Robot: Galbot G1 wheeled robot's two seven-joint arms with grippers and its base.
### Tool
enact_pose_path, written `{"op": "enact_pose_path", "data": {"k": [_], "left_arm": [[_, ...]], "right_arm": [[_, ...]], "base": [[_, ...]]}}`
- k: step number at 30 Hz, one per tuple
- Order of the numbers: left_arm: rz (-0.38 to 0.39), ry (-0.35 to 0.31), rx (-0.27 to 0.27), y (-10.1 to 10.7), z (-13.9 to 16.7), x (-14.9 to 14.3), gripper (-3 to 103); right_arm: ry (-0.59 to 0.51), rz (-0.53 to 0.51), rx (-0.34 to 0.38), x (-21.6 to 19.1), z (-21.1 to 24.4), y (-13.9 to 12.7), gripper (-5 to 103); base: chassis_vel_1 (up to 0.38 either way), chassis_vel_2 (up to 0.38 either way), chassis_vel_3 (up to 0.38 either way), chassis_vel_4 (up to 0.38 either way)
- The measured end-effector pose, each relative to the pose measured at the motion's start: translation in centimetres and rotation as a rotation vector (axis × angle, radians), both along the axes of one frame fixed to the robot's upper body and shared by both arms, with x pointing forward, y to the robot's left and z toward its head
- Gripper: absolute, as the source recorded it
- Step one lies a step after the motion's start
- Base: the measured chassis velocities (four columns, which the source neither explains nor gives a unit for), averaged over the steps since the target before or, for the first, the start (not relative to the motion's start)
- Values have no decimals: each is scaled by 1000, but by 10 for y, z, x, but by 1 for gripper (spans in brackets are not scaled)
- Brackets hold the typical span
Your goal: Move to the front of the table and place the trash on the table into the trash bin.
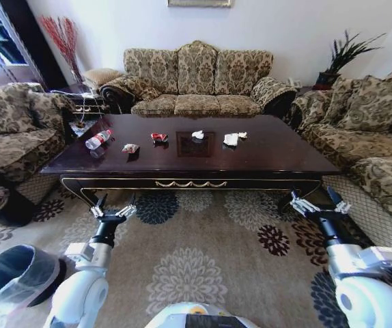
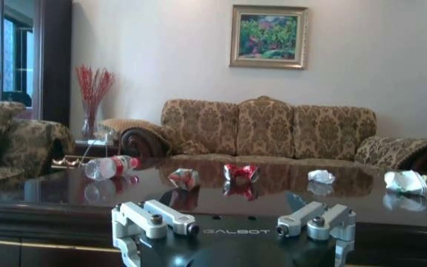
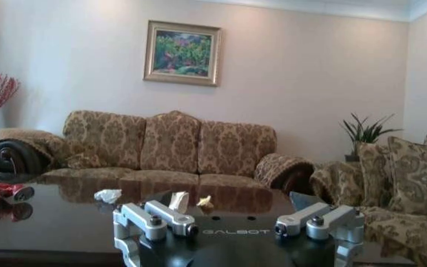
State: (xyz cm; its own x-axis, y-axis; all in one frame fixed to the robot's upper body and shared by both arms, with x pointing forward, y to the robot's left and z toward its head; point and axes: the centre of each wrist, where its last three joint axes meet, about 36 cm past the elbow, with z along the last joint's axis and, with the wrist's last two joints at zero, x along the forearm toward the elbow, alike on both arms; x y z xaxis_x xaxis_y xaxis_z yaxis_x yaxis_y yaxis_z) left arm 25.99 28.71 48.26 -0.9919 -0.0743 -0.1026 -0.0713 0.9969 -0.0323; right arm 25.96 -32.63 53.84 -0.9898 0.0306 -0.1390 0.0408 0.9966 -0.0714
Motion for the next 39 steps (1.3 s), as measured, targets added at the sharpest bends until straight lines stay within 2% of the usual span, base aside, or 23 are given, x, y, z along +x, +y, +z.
{"op": "enact_pose_path", "data": {"k": [6, 13, 17, 39], "left_arm": [[-36, 30, -66, -7, 4, -2, 100], [-34, 37, -35, -6, -3, -3, 100], [-15, 32, 22, -3, -8, 0, 100], [-26, 35, 23, -9, -12, -3, 100]], "right_arm": [[10, 12, 7, -3, 0, 2, 100], [26, 23, 9, -8, -3, 4, 100], [29, 28, 0, -9, -2, 4, 100], [44, 41, -26, -11, -7, 5, 100]], "base": [[0, 0, 0, 0], [0, 0, 0, 0], [0, 0, 0, 0], [0, 0, 0, 0]]}}
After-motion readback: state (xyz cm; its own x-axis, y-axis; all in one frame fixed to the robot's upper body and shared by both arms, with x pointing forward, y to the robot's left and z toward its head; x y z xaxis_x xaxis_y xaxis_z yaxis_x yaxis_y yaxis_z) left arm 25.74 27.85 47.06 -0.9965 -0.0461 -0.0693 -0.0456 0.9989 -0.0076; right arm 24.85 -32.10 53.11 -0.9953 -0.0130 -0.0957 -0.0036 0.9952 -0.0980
